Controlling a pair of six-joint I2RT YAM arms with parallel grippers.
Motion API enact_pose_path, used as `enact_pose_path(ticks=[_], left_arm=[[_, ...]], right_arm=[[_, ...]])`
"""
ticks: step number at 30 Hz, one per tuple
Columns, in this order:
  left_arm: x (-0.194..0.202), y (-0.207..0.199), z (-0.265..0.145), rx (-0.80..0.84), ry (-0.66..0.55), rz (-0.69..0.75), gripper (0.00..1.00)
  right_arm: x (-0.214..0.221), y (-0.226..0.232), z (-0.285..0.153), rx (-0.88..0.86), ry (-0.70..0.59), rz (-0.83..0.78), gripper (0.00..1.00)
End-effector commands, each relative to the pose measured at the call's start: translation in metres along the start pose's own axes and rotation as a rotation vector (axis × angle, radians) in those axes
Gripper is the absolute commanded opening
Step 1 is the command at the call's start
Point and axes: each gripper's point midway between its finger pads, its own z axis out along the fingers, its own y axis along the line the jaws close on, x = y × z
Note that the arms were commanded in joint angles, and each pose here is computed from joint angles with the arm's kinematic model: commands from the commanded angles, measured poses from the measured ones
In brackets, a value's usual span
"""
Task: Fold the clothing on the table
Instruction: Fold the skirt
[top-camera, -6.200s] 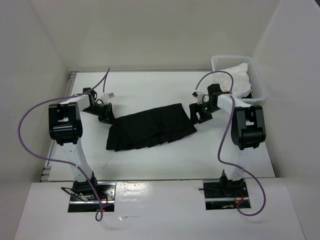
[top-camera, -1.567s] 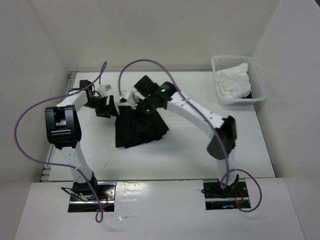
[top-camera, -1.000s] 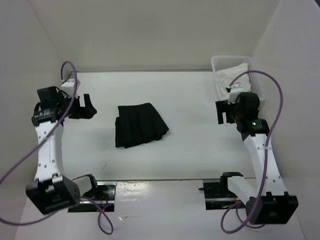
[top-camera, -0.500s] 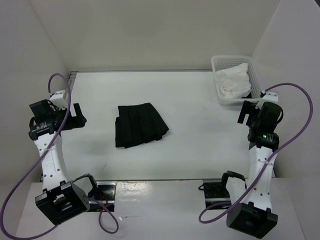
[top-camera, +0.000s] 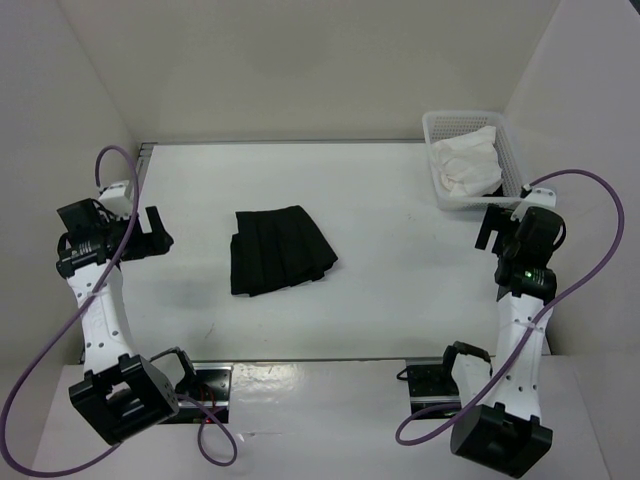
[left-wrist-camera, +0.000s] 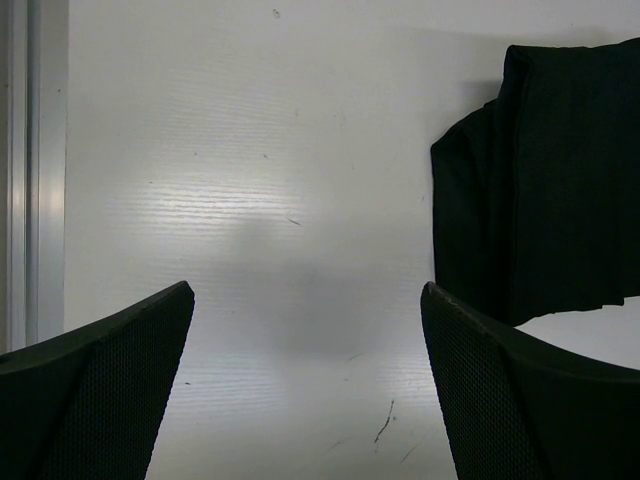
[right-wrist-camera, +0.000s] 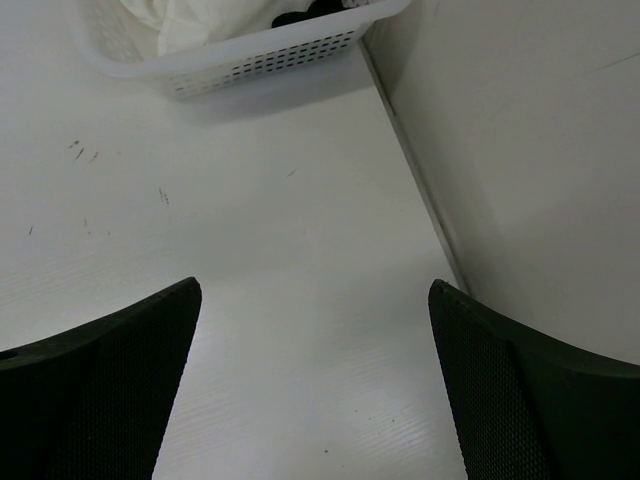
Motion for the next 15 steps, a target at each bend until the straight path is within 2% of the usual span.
enact_pose_path(ticks=[1,15], left_arm=[[-0.0105,-0.0051,-0.0039,0.03,-0.043,0.02,1.0],[-0.0112,-0.0092,-0.0036,0.059,-0.048,0.038,1.0]], right_arm=[[-0.017,-0.0056,-0.0049,0.008,-0.08,0.0,0.98],[-0.0239,-0.0063,-0.0145,0.003,-0.121,-0.006,0.98]])
